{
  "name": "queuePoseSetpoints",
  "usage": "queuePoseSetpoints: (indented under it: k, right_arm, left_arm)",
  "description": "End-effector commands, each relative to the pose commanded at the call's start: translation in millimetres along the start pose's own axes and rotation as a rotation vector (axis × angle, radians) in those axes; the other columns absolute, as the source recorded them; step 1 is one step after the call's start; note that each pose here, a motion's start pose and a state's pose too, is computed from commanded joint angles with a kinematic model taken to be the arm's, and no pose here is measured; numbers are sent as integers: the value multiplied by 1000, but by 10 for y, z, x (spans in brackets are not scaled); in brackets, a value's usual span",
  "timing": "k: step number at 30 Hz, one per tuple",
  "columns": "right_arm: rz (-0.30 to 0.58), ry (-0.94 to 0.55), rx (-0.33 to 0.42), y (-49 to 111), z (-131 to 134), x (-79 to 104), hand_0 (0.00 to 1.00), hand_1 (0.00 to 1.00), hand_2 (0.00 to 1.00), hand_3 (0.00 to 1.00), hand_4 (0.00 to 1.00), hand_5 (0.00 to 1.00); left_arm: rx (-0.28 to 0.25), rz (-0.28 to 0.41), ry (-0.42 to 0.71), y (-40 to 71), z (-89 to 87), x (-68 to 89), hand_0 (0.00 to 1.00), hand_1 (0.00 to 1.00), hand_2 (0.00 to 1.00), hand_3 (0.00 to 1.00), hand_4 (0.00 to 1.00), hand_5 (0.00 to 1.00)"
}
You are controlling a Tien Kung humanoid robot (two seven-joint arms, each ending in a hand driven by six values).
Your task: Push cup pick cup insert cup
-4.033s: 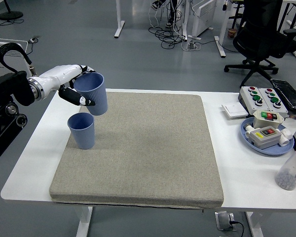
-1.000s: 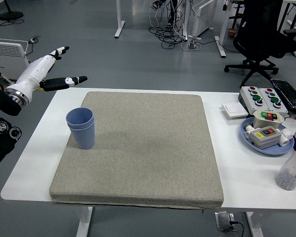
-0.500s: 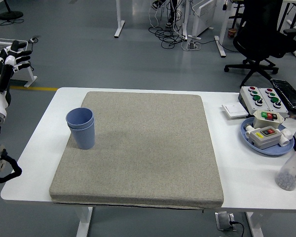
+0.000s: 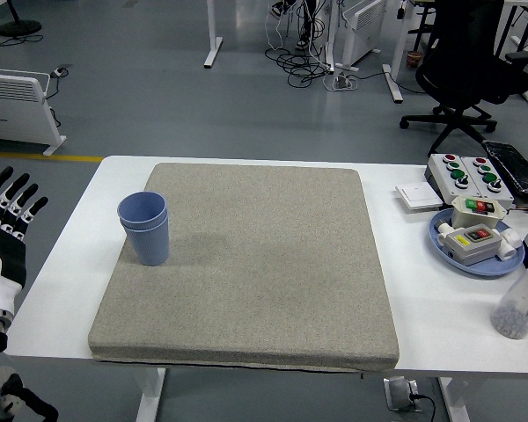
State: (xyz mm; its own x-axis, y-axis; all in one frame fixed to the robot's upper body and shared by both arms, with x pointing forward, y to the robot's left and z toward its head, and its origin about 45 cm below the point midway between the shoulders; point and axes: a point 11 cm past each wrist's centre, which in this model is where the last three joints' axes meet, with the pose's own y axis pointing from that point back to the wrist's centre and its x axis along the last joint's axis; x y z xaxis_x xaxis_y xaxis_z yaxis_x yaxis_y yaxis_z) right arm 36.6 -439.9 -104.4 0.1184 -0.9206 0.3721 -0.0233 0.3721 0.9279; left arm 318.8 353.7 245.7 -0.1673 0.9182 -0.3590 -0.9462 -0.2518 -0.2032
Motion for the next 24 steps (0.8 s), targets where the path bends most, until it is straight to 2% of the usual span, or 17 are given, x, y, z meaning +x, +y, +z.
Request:
queuePoseSetpoints:
  k: [4,8,14,19,24]
  right_arm:
    - [2,2,8,4,-44,9,738,678,724,610,204,399]
    - [5,2,16,8,-91,21,738,678,724,610,204,400]
    - [5,2,23,11,-128,33,738,678,724,610,204,399]
    - [7,1,29,14,-155,46,738,678,724,610,204,399]
    - [11,2,38,18,-200,60,738,678,724,610,203,399]
  left_arm:
    - [65,52,65,159,-228,83,725,804,793,803,657,998]
    - [118,39,44,231,-359,78,725,801,792,802,662,998]
    - [222,43,10,243,-515,126,726,801,796,800,664,998]
    - [262,31,-2,234,-584,108,726,801,796,800,664,998]
    - [270,-12,11,230,-612,37,734,805,803,801,663,998]
